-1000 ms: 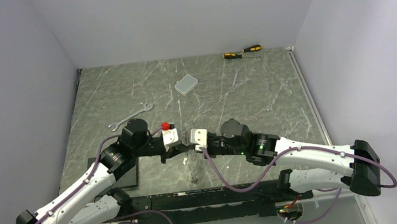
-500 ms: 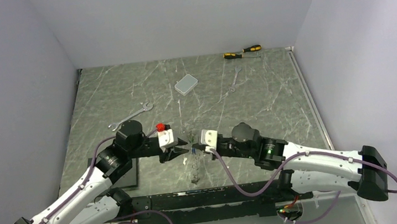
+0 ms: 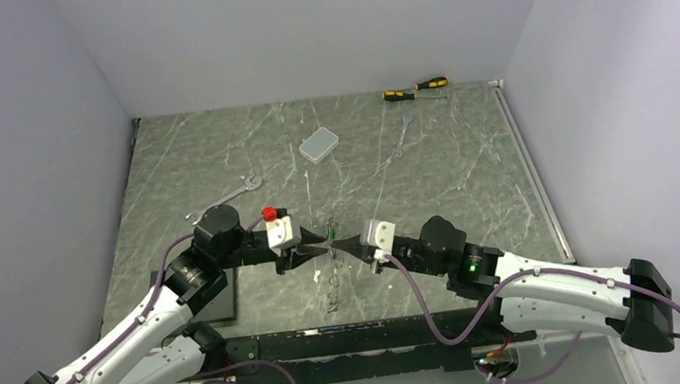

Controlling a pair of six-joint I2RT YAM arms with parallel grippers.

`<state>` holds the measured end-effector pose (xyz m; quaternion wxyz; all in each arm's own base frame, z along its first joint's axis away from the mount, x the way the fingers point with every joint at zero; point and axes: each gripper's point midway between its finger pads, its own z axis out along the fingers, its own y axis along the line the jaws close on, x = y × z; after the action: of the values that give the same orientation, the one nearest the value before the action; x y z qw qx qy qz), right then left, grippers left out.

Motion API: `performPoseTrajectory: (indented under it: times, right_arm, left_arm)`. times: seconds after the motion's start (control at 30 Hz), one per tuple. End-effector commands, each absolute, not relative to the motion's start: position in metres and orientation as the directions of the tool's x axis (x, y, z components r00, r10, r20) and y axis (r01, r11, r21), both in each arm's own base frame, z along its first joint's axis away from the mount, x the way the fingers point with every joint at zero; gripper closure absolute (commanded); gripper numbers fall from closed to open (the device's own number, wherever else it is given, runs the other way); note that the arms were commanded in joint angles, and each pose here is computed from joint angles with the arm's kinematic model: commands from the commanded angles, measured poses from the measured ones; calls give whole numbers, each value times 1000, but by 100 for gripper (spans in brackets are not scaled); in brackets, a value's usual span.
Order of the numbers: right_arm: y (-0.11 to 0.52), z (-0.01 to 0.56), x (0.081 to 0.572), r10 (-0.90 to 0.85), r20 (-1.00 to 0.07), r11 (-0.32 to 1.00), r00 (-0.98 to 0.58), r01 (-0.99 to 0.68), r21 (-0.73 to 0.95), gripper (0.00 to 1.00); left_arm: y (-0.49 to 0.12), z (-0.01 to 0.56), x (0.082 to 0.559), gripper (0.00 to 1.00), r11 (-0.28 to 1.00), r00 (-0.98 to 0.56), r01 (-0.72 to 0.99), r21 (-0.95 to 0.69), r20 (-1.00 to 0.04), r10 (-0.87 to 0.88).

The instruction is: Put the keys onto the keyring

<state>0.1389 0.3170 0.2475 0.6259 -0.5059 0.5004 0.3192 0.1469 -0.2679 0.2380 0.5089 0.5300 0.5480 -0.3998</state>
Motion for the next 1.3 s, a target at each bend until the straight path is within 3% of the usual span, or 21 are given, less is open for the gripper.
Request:
performPoseTrajectory:
  times: [0.0, 0.27, 0.53, 0.73, 0.83, 1.27]
  right_arm:
    - [316, 287, 139, 37, -941, 337, 336, -891, -305, 100]
    - [317, 293, 140, 62, -936, 349, 347, -886, -305, 100]
    - [314, 300, 146, 85, -931, 389, 354, -872, -296, 100]
    - [314, 303, 145, 103, -930, 394, 354, -873, -288, 100]
    - [314, 304, 146, 108, -930, 396, 351, -874, -283, 100]
    - [323, 304, 148, 239, -917, 419, 320, -886, -200, 100]
  left_arm:
    - [-275, 252, 146, 72, 92, 100, 990, 111, -989, 110]
    - [-278, 249, 146, 90, 71, 90, 993, 99, -988, 123]
    - [-277, 248, 146, 86, 73, 92, 992, 101, -988, 122]
    - [-278, 247, 145, 91, 65, 88, 993, 97, -988, 126]
    - [-278, 248, 145, 100, 65, 90, 993, 99, -988, 124]
    - [-277, 256, 141, 100, 58, 104, 992, 109, -991, 87]
